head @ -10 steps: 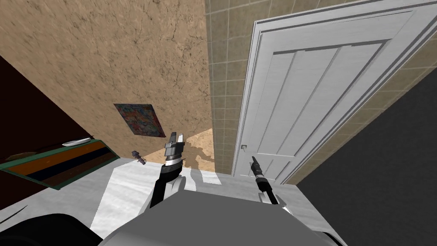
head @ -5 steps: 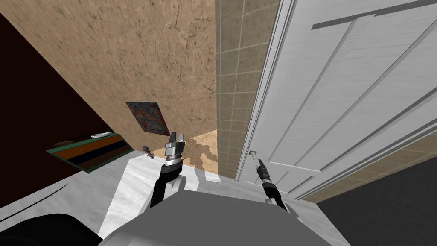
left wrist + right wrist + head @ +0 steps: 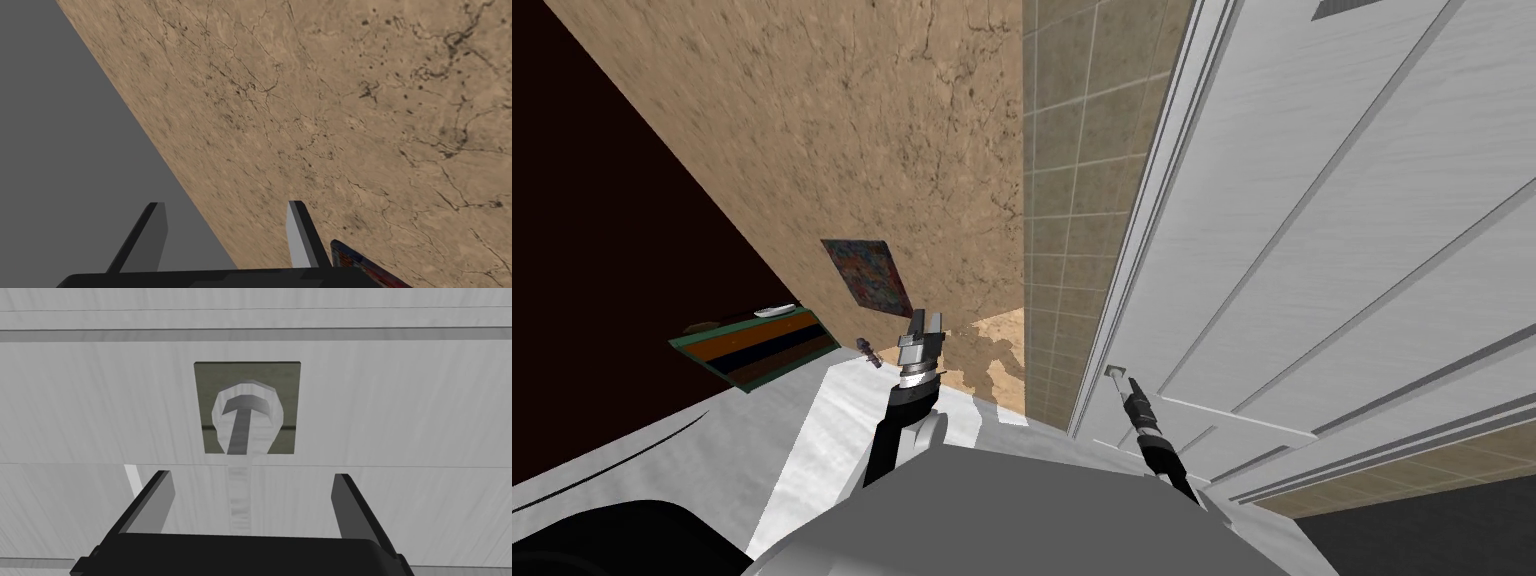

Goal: Pull the door open

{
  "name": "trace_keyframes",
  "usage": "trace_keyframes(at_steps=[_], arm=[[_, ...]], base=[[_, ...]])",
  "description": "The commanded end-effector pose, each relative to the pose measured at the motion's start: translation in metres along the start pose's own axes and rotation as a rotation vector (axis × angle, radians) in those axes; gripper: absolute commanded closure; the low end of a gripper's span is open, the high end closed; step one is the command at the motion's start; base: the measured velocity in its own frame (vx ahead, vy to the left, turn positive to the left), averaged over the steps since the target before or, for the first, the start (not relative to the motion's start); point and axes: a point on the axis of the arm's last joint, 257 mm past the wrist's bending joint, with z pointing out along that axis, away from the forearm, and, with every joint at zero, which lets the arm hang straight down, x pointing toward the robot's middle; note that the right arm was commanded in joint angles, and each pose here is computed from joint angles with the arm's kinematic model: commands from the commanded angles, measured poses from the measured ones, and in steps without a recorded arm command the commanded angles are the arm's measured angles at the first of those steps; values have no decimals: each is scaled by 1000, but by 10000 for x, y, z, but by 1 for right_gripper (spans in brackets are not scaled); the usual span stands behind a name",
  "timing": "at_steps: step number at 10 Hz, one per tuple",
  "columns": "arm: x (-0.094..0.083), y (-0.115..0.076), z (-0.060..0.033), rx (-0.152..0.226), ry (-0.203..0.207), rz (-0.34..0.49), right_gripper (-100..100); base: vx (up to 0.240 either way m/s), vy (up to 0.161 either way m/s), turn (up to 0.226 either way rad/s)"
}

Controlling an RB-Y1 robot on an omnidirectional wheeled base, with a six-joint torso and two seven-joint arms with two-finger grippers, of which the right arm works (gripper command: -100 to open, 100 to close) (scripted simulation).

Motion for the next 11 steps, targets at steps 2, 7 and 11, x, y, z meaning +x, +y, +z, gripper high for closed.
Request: trace_keyframes(at_steps=[2, 7, 11], arm=[[12, -4, 0, 0, 2, -1, 100], [1, -10, -39, 2, 19, -3, 100], [-5, 0, -133, 2, 69, -6, 100]], base=[[-16, 5, -16], [-29, -7, 22], [-185, -53, 107]])
